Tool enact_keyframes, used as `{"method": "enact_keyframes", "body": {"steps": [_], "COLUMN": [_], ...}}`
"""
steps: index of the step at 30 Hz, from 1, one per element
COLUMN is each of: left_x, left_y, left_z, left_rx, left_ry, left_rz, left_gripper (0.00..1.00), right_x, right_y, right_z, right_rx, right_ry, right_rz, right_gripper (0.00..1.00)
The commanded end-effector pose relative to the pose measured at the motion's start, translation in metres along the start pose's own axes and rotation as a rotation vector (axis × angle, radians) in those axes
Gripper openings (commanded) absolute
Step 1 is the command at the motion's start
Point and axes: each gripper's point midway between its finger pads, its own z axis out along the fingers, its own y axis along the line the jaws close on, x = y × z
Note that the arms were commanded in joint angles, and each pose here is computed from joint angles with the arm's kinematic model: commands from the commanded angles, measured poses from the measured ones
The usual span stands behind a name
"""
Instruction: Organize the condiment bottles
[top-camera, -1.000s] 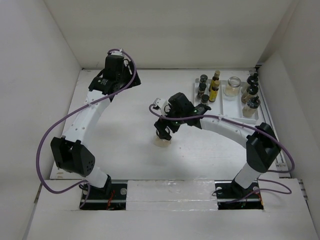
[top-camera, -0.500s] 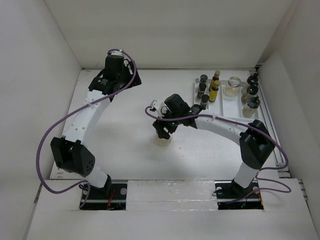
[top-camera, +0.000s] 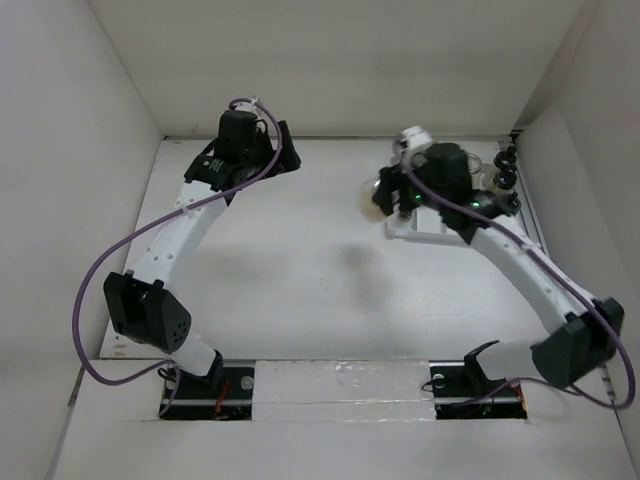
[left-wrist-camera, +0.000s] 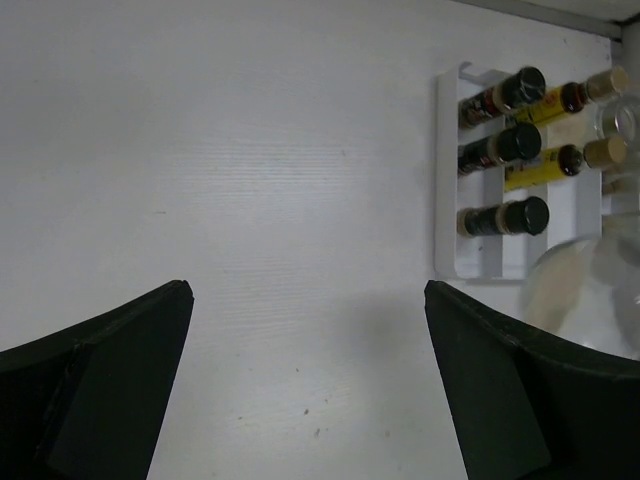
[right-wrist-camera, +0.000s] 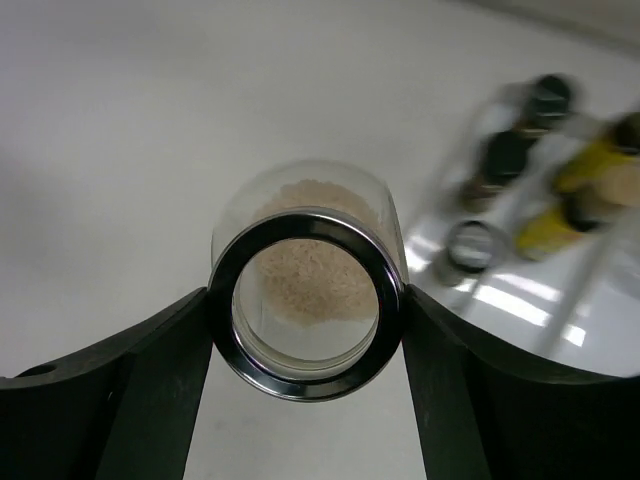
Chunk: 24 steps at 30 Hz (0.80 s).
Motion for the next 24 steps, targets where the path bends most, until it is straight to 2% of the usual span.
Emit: {"method": "enact_keyframes", "body": {"steps": [1,3,7,10,15,17,24], "left_x": [0.008,0.024,0.043,0.05,0.055,0.055,0.058], "left_y": [-0.037,-0.057,-0.09,-0.109,-0.119,-0.12,-0.115], "left_z": [0.0,0.003,0.0,-0.005,-0.008,-0.009,-0.01], "left_rx": [0.114,0.164,0.207,0.231,0.286,0.295,0.286], "left_ry": [0.008,0.032,0.041,0.038,0.059,0.064,0.06], "left_rz": [0.064,0.109,0.224,0.285,0.275,0.275,0.275], "left_gripper": [0.99,0.99,0.99,0.99,0.99,0.99,1.0], "right_x": [-0.051,-0.04,-0.018,-0.012,0.013,0.017,0.054], "right_y": [-0.082,-0.129,-0.177,-0.204,-0.241,-0.261,-0.297], "right_z": [-0.064,-0.085,-0.104,-0.101,-0.08,-0.082,-0.048], "right_rx": [0.317,0.443,0.571,0.637,0.726,0.771,0.794], "right_ry": [-0.267,-0.268,-0.264,-0.269,-0.193,-0.206,-0.114], "right_rz": [0.162,0.249,0.352,0.396,0.434,0.449,0.468], "right_gripper": [0.48,0.48,0.48,0.48,0.48,0.48,0.5]}}
